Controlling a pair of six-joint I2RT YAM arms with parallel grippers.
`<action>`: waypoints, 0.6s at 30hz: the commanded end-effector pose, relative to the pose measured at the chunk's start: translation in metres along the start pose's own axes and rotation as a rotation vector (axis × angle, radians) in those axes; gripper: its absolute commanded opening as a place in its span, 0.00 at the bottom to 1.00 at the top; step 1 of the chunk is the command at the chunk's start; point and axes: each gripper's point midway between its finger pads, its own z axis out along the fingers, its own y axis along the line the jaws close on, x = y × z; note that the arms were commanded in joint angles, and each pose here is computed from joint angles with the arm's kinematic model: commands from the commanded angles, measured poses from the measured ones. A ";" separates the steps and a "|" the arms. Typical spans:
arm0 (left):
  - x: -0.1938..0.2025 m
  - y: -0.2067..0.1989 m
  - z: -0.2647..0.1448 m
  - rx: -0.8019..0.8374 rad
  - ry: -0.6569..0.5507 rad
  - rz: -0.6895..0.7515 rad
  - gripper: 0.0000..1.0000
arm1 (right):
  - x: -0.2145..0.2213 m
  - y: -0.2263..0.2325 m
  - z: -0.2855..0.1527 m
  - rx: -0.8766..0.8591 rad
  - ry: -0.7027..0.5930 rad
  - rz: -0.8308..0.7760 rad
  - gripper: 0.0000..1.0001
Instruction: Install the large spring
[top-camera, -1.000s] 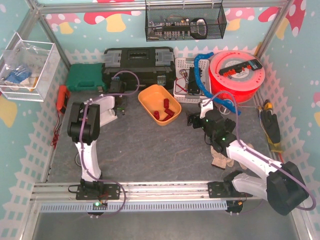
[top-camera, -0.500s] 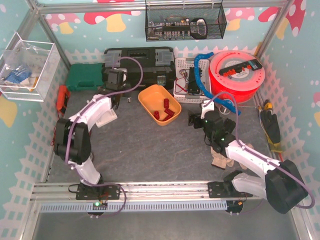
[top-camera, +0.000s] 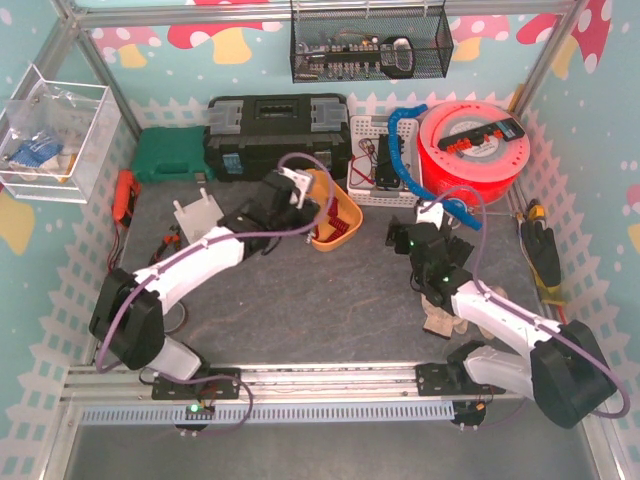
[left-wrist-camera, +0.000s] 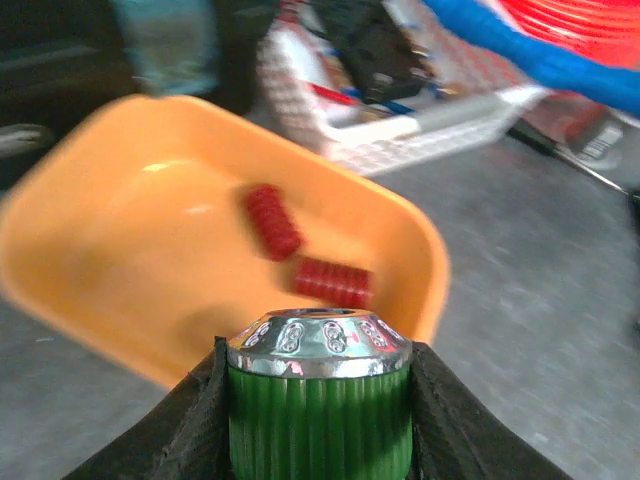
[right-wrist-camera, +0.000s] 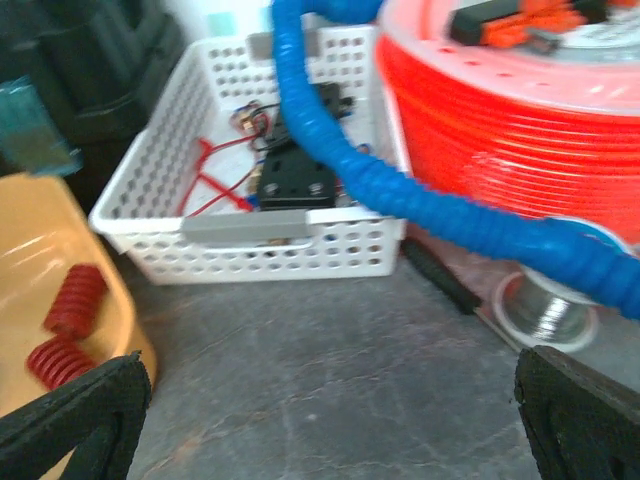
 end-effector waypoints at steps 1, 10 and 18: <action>-0.003 -0.062 -0.007 0.131 -0.074 0.024 0.12 | 0.007 -0.046 -0.006 0.201 -0.011 0.151 0.99; 0.024 -0.167 0.002 0.325 -0.153 0.193 0.12 | 0.007 -0.100 0.010 0.236 0.110 0.403 0.99; 0.045 -0.209 0.039 0.395 -0.100 0.210 0.11 | -0.016 -0.131 -0.018 0.317 -0.031 0.442 0.99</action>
